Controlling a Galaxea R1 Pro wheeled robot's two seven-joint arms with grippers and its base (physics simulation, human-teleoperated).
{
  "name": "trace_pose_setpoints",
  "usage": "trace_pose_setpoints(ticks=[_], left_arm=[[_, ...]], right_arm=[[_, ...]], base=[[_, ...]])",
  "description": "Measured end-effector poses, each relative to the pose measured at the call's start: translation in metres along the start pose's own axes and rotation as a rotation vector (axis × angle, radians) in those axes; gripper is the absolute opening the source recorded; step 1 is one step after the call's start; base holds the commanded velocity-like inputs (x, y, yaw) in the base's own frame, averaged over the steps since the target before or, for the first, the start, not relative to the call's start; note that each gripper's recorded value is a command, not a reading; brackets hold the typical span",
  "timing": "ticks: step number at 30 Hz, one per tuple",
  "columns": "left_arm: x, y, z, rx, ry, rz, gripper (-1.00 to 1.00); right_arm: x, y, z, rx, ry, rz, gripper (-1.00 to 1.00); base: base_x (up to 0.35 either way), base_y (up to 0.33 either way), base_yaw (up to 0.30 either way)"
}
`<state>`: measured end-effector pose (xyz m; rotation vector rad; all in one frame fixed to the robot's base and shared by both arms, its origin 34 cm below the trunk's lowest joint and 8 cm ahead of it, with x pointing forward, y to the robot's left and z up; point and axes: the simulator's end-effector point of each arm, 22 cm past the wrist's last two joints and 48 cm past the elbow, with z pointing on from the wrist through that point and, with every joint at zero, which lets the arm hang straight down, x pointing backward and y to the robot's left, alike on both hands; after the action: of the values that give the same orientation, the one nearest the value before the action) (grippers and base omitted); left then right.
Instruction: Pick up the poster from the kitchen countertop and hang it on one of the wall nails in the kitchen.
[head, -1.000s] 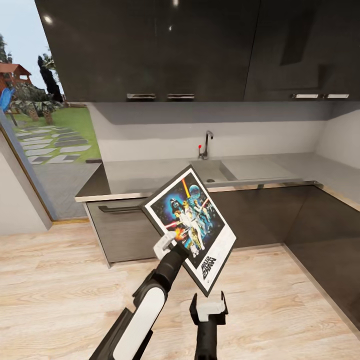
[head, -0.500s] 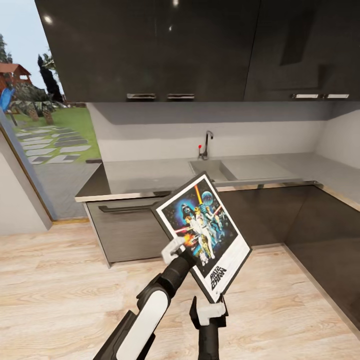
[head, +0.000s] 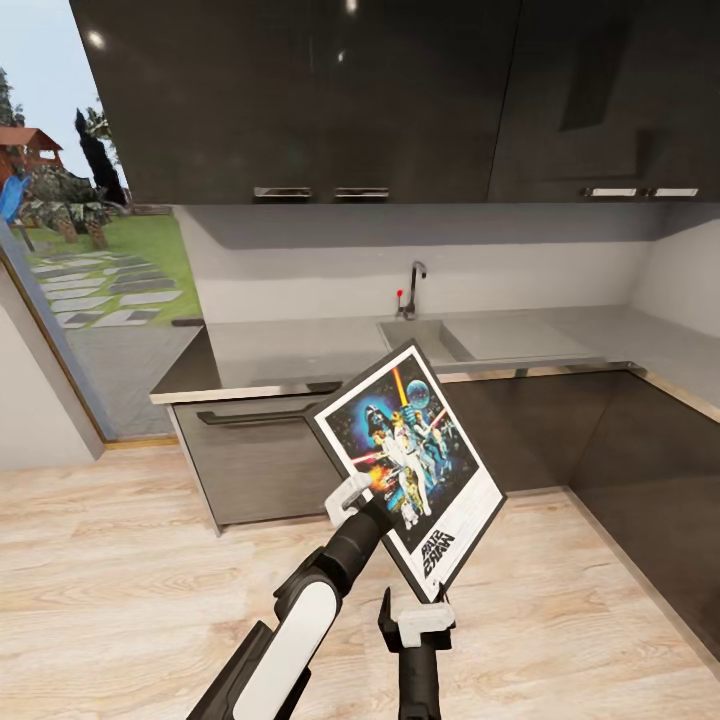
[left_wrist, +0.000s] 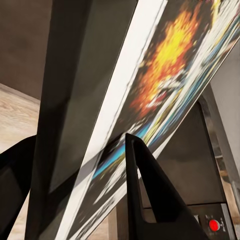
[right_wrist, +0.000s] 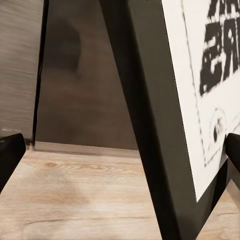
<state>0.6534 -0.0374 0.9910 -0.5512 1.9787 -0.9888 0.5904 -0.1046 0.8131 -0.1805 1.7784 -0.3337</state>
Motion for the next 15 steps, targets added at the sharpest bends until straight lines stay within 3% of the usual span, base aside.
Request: trace_pose_setpoints(ticks=[15], left_arm=[[-0.0014, -0.0020, -0.0008, 0.003, -0.004, 0.005, -1.00]], right_arm=[[-0.0009, 0.0002, 0.0001, 0.000, -0.003, -0.001, 1.00]], base=[[0.000, 0.000, 0.000]])
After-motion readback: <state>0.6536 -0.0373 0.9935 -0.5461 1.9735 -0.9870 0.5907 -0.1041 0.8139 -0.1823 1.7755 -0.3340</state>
